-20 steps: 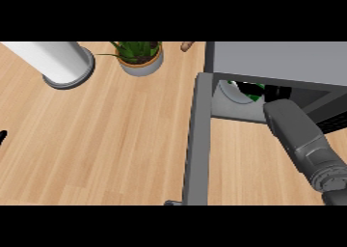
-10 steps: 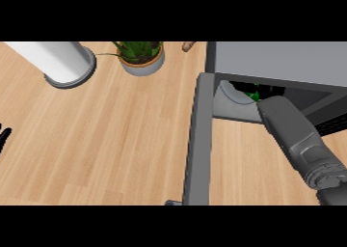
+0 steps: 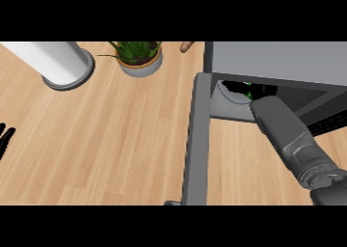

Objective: Pick up the milk, place it into the microwave and close the microwave

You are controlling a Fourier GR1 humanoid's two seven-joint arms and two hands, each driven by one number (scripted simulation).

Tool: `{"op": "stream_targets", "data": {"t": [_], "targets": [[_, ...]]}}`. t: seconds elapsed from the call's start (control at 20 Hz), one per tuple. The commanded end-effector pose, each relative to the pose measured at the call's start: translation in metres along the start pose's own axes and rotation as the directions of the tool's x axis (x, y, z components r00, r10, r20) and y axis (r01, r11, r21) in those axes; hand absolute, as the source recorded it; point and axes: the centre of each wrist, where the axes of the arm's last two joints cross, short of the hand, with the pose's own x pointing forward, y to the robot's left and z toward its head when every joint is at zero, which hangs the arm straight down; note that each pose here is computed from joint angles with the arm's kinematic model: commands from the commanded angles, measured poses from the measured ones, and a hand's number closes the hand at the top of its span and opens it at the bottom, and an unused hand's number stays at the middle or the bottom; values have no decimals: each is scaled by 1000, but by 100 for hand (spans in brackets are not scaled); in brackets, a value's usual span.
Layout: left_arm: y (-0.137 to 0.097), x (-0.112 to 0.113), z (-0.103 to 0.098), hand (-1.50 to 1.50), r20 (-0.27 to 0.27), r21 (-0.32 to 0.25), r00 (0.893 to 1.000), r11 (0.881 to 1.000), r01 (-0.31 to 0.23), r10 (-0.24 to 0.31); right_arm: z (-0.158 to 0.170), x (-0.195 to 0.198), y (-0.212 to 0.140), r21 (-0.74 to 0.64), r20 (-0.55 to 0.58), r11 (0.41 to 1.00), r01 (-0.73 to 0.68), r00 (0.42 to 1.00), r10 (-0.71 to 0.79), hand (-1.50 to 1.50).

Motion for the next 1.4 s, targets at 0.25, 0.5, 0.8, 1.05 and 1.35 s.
{"op": "stream_targets", "data": {"t": [0.25,0.5,0.8,1.05,1.35], "targets": [[5,2,6,-150,1,19,1000,1000,16,-16,22,-13,8,11,5,999,44,999,-44,-150],[-7,-7,19,-150,-3,43,1000,999,29,-28,17,-10,6,48,-5,995,92,996,-92,-150],[2,-1,30,-150,-18,48,1000,999,16,-16,51,-28,15,116,-2,959,260,965,-262,-150],[-9,-2,50,-150,-6,19,1000,1000,25,-25,58,-18,24,139,-23,920,367,930,-368,-150],[-31,0,43,-150,-41,-68,999,998,-11,8,96,-26,37,138,-67,853,503,864,-499,-150]]}}
